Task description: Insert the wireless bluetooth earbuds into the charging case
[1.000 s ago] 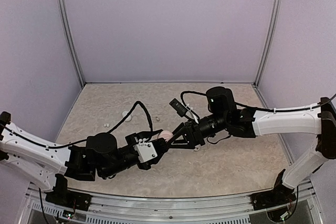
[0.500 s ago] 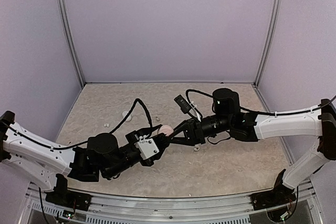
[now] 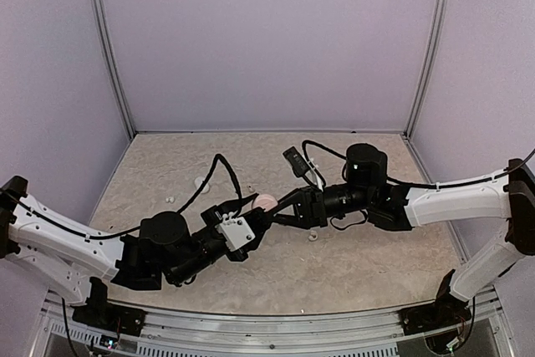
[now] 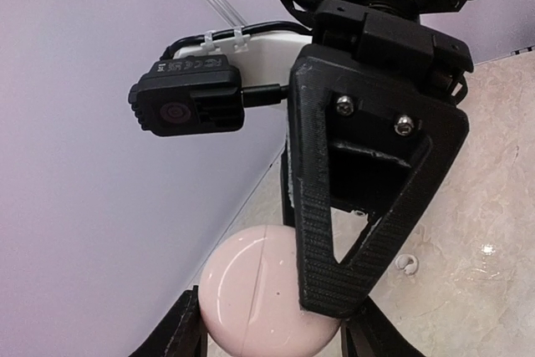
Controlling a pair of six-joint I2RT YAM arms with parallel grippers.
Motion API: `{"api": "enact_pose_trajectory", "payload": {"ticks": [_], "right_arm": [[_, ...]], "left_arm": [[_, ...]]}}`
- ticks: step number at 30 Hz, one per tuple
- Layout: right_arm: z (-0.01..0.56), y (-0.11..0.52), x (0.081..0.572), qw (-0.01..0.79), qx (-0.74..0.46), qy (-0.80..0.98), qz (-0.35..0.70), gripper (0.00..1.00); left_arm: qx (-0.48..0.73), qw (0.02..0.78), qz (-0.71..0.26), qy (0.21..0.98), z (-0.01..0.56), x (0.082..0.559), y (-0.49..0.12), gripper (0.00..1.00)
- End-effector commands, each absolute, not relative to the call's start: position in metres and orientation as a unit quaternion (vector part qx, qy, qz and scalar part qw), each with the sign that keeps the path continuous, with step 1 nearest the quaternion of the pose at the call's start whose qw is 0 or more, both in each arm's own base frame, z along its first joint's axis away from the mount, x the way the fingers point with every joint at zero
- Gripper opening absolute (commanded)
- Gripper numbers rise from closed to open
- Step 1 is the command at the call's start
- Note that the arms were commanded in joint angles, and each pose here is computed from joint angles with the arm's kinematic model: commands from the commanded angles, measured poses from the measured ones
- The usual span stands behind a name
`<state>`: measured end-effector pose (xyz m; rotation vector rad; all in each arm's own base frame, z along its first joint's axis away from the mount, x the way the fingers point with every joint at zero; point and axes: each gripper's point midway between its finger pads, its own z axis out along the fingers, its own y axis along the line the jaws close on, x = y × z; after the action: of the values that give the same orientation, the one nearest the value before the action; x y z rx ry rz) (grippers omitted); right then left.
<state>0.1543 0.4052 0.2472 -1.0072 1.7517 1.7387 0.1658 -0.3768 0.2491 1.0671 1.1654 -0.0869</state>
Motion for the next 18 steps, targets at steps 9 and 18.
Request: {"api": "enact_pose_trajectory", "payload": {"ticks": [9,18], "right_arm": [[0.2595,0.4014,0.1626,0.267,-0.35,0.624,0.645,0.3],[0.2594,0.3997,0.1634,0.271,-0.348,0.624,0.645,0.2]], "left_arm": [[0.453,0.727,-0.054,0.514,0.2738,0.1657,-0.384,0.29],[0.451,0.725,-0.055,0.518,0.2724,0.1662,-0.3844,0.37]]}}
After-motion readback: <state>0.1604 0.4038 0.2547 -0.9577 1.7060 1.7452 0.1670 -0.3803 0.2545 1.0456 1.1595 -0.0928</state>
